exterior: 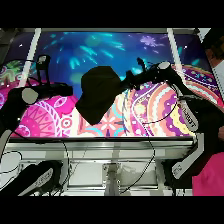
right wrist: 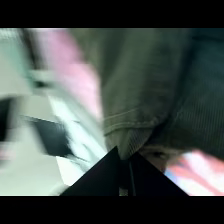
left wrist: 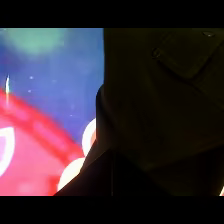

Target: Fold the clothes and pants, and hang the long-sleeved shirts on hangers.

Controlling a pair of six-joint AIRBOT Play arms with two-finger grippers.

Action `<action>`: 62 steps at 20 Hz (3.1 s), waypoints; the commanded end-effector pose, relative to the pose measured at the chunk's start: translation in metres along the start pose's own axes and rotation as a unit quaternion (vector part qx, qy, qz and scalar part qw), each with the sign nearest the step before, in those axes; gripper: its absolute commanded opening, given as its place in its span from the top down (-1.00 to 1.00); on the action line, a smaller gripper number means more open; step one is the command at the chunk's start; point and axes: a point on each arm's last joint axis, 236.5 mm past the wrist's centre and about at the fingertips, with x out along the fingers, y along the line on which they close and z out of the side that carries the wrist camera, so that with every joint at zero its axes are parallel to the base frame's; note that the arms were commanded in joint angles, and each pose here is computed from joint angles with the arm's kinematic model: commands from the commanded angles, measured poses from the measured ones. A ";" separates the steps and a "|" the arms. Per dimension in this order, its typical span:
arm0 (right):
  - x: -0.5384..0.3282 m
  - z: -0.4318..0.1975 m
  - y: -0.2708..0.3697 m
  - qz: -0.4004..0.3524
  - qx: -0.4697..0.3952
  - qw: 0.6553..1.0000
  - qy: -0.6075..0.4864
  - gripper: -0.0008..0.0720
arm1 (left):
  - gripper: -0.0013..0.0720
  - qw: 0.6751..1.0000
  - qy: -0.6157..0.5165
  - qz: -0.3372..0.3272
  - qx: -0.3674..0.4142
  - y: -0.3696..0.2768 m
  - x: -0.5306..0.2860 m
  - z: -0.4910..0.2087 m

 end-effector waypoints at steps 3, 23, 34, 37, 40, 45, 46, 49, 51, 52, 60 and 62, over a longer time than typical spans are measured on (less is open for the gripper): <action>-0.034 0.080 0.191 0.192 -0.067 0.961 -0.186 0.94 | 0.92 0.998 -0.063 0.012 -0.002 0.007 -0.002 0.030; -0.005 0.002 0.078 -0.123 -0.101 0.987 -0.009 0.02 | 0.42 0.991 -0.115 0.065 -0.031 0.060 -0.015 0.054; 0.005 -0.013 -0.013 -0.159 -0.013 0.983 0.089 0.04 | 0.30 0.996 -0.064 0.000 0.069 0.002 -0.002 0.030; 0.038 -0.021 -0.023 -0.107 0.031 0.986 0.124 0.02 | -0.23 0.986 -0.037 -0.031 0.160 -0.033 0.013 0.013; 0.071 -0.013 -0.028 -0.098 0.036 0.989 0.101 0.02 | -0.24 0.987 -0.051 -0.027 0.153 -0.032 0.022 0.019; 0.102 -0.014 -0.037 -0.120 0.021 0.989 0.085 -0.60 | -0.23 0.984 -0.105 0.014 0.143 -0.004 0.010 0.049; 0.108 -0.017 -0.036 -0.119 0.022 0.989 0.090 -0.60 | -0.23 0.983 -0.122 0.028 0.136 0.006 0.004 0.059; 0.129 -0.027 -0.034 -0.120 0.013 0.988 0.093 -0.60 | -0.13 0.980 -0.167 0.069 0.085 0.045 -0.021 0.081; 0.143 -0.032 -0.033 -0.121 0.008 0.988 0.093 -0.60 | -0.13 0.977 -0.184 0.098 0.049 0.076 -0.039 0.087; 0.149 -0.034 -0.033 -0.121 0.006 0.988 0.092 -0.59 | -0.13 0.975 -0.190 0.109 0.030 0.088 -0.046 0.089; 0.145 -0.014 0.007 -0.096 -0.033 0.993 0.052 0.94 | 0.91 0.965 -0.207 0.159 -0.038 0.143 -0.077 0.086; 0.135 -0.019 0.041 -0.059 -0.029 0.996 0.054 0.94 | 0.91 0.966 -0.191 0.169 -0.052 0.157 -0.079 0.076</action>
